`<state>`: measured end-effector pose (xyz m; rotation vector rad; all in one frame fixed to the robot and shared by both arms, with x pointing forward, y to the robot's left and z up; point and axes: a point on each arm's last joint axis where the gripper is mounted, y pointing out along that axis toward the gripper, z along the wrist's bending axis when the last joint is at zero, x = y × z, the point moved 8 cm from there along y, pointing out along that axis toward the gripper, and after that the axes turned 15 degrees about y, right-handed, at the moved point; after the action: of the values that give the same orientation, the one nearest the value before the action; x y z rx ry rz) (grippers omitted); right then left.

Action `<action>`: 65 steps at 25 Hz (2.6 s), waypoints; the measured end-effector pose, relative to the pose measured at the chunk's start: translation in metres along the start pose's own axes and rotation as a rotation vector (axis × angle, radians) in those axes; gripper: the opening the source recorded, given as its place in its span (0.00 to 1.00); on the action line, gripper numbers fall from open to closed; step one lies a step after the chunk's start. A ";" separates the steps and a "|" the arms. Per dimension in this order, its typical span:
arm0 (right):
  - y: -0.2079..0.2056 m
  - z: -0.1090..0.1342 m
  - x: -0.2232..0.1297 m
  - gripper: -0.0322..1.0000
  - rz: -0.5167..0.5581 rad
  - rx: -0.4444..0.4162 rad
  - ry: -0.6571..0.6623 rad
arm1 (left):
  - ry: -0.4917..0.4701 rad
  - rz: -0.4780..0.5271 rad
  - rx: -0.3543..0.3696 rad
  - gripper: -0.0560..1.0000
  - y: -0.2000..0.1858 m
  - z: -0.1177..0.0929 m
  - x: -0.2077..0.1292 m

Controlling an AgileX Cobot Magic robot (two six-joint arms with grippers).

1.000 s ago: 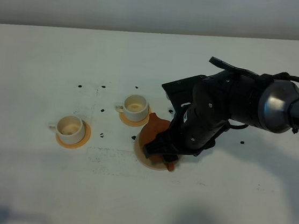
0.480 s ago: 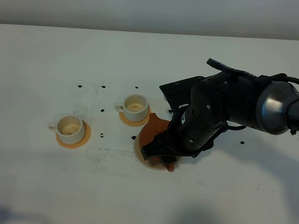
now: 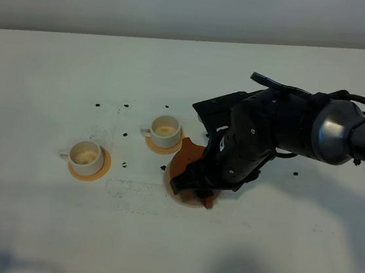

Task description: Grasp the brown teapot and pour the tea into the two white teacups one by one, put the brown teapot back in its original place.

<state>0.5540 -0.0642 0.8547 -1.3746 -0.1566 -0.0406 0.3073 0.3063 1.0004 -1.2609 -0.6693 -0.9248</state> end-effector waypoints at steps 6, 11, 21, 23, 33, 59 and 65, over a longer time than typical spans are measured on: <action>0.004 -0.001 -0.001 0.53 0.007 -0.008 -0.006 | -0.001 0.000 0.000 0.34 0.000 0.000 0.000; 0.008 -0.002 -0.002 0.53 0.016 -0.015 -0.008 | -0.001 0.000 0.000 0.34 0.000 0.000 0.000; 0.008 -0.002 -0.002 0.53 0.017 -0.015 -0.013 | -0.001 0.000 0.000 0.34 0.000 0.000 0.000; 0.008 -0.002 -0.002 0.51 0.017 -0.016 -0.018 | -0.001 0.000 0.000 0.34 0.000 0.000 0.000; 0.008 0.000 -0.004 0.12 0.028 -0.009 -0.086 | -0.001 0.000 0.000 0.34 0.000 0.000 0.000; 0.004 0.001 0.003 0.12 -0.018 -0.003 -0.156 | 0.000 0.000 0.000 0.34 0.000 0.000 0.000; -0.005 0.002 0.005 0.12 -0.041 -0.001 -0.167 | 0.000 0.000 0.000 0.34 0.000 0.000 0.000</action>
<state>0.5586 -0.0633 0.8605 -1.3758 -0.3250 0.0402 0.3073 0.3063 1.0004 -1.2610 -0.6694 -0.9248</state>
